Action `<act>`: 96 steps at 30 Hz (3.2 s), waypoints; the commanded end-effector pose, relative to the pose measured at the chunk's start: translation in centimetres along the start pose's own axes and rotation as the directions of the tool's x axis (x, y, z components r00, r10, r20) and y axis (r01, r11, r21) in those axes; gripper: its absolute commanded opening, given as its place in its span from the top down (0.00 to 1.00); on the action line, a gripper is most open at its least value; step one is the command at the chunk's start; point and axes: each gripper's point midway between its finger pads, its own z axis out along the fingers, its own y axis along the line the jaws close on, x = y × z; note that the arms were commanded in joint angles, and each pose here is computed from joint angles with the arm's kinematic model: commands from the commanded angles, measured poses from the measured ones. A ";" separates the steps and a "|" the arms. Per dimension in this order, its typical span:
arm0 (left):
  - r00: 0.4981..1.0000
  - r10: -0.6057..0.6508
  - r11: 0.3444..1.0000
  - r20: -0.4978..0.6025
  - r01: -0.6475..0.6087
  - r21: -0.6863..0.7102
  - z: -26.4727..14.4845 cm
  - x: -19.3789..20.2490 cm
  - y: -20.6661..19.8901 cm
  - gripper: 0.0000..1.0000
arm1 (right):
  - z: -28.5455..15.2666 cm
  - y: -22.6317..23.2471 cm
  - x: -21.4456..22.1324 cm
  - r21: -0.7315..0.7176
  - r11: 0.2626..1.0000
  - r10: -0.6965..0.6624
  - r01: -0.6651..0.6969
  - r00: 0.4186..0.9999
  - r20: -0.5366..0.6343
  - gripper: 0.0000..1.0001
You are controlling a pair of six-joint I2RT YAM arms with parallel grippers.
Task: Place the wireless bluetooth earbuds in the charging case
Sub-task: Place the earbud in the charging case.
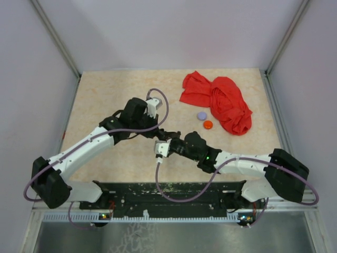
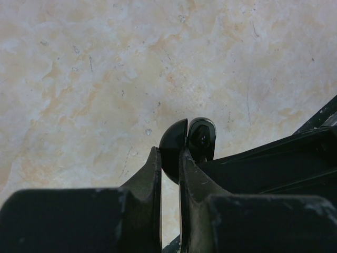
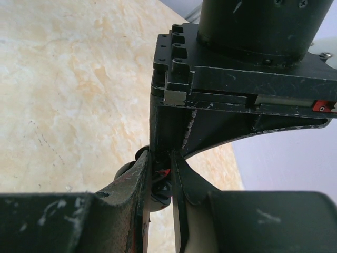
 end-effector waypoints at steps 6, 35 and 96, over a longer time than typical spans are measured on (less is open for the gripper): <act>0.997 -0.040 0.999 0.065 0.039 0.014 -0.3 -2.8 -0.8 1.00 | 0.0 1.3 0.2 -0.035 0.999 -0.029 0.028 0.999 -0.036 0.85; 0.996 -0.085 0.996 0.018 0.084 0.041 -0.3 -2.0 -1.2 1.00 | -0.8 -1.6 -0.6 0.139 0.990 -0.034 0.030 0.999 0.025 0.92; 0.909 -0.241 0.970 0.339 0.218 0.104 -3.0 -4.4 1.2 1.00 | -4.5 -6.7 -3.3 -0.126 0.556 0.813 -0.821 0.507 0.287 0.38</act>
